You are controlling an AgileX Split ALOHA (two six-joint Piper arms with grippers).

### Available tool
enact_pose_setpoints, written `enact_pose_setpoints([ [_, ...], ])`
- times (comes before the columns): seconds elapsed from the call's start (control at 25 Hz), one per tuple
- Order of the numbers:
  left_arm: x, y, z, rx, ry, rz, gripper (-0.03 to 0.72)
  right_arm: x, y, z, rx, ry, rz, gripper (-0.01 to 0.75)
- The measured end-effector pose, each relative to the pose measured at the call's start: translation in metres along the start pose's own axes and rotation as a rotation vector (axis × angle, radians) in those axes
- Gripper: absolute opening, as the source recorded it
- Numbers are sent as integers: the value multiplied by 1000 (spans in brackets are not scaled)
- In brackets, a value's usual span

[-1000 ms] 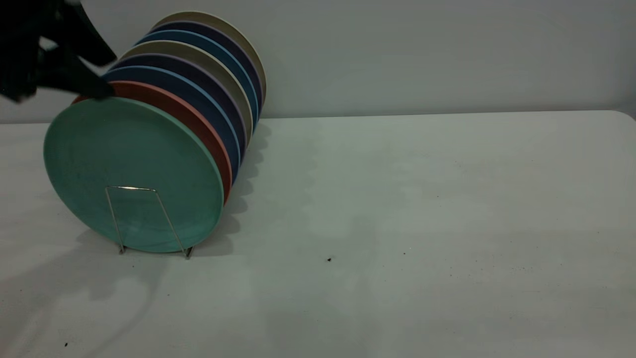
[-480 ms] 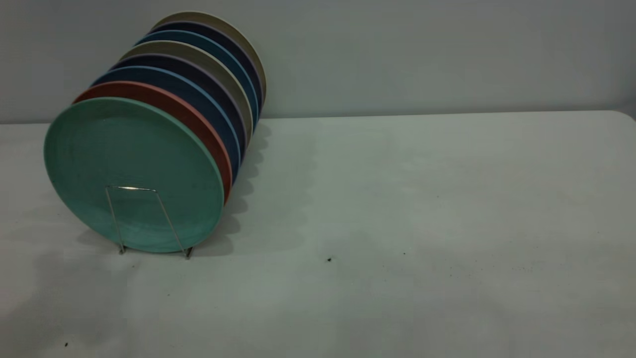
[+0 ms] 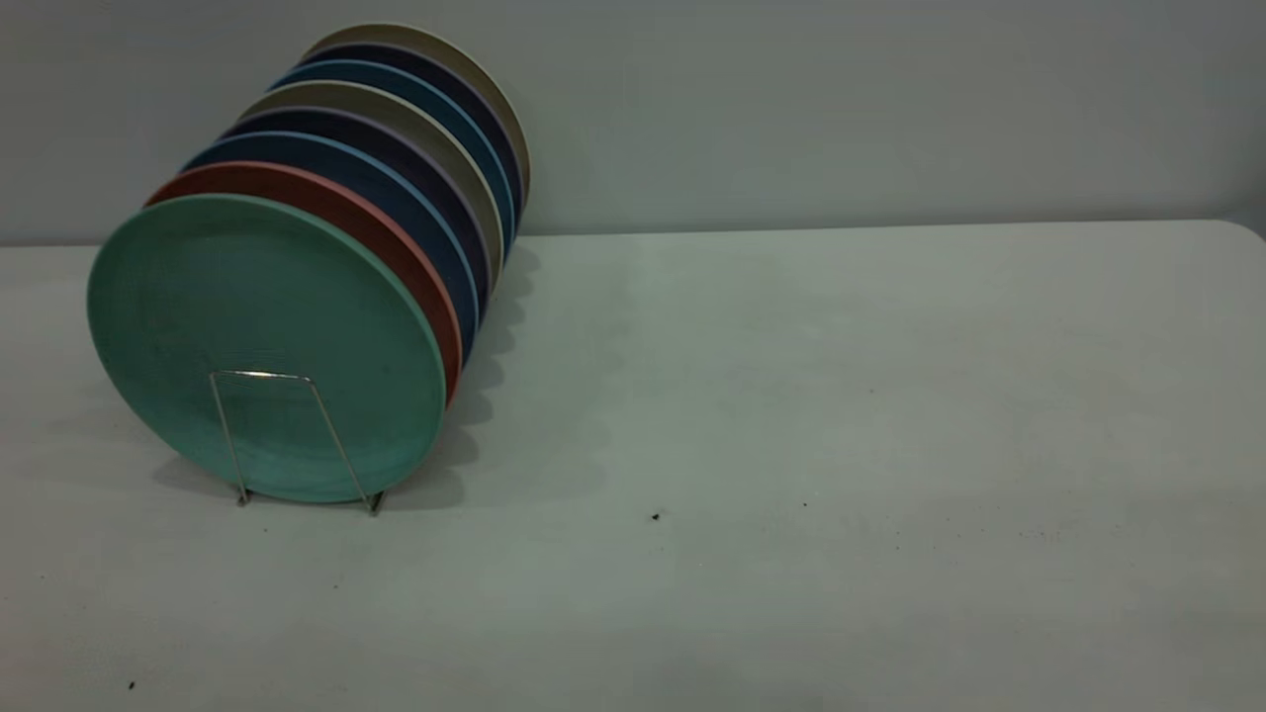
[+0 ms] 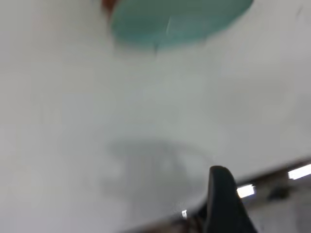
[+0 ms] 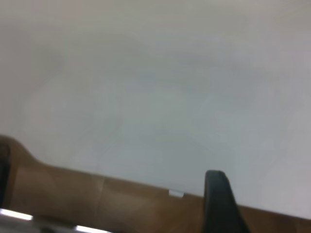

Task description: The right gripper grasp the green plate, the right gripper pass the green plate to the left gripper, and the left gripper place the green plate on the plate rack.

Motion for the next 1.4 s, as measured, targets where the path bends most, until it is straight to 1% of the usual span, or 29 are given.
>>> enact_pose_setpoints([
  [0.12, -9, -33, 3, 71, 43, 39, 456, 8, 1, -3, -2, -17, -69, 457],
  [0.28, -23, -78, -5, 95, 43, 62, 461, 24, 1, -3, -8, -33, -198, 457],
  [0.4, -36, -105, -10, 113, 45, 52, 488, 33, 0, -3, -8, -43, -274, 457],
  [0.52, -39, -122, -13, 135, 55, 3, 514, 34, -1, -3, -9, -43, -276, 457],
  [0.68, -40, -136, -16, 144, 67, -77, 518, 34, -1, -2, -14, -38, -278, 457],
  [0.96, -25, -141, -19, 145, 94, -267, 518, 34, -1, -2, -15, -36, -278, 457],
  [1.08, -19, -143, -20, 141, 102, -329, 518, 34, -1, -2, -15, -36, -278, 457],
  [1.24, -14, -145, -22, 136, 109, -378, 518, 34, -1, -2, -16, -37, -278, 457],
  [1.4, -14, -145, -22, 135, 110, -385, 518, 34, -2, -7, -58, -86, -274, 457],
])
Point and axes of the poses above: a point on each arm's last joint axis where the gripper is mounted, x pointing back along that axis away from the gripper, z along the wrist's bending axis when the last joint is at zero, y = z × x, the point moved 10 cm from there along -x, pointing out along that axis toward the gripper, and after that the axes turned 2 degrees about x, right-handed, at the moved point
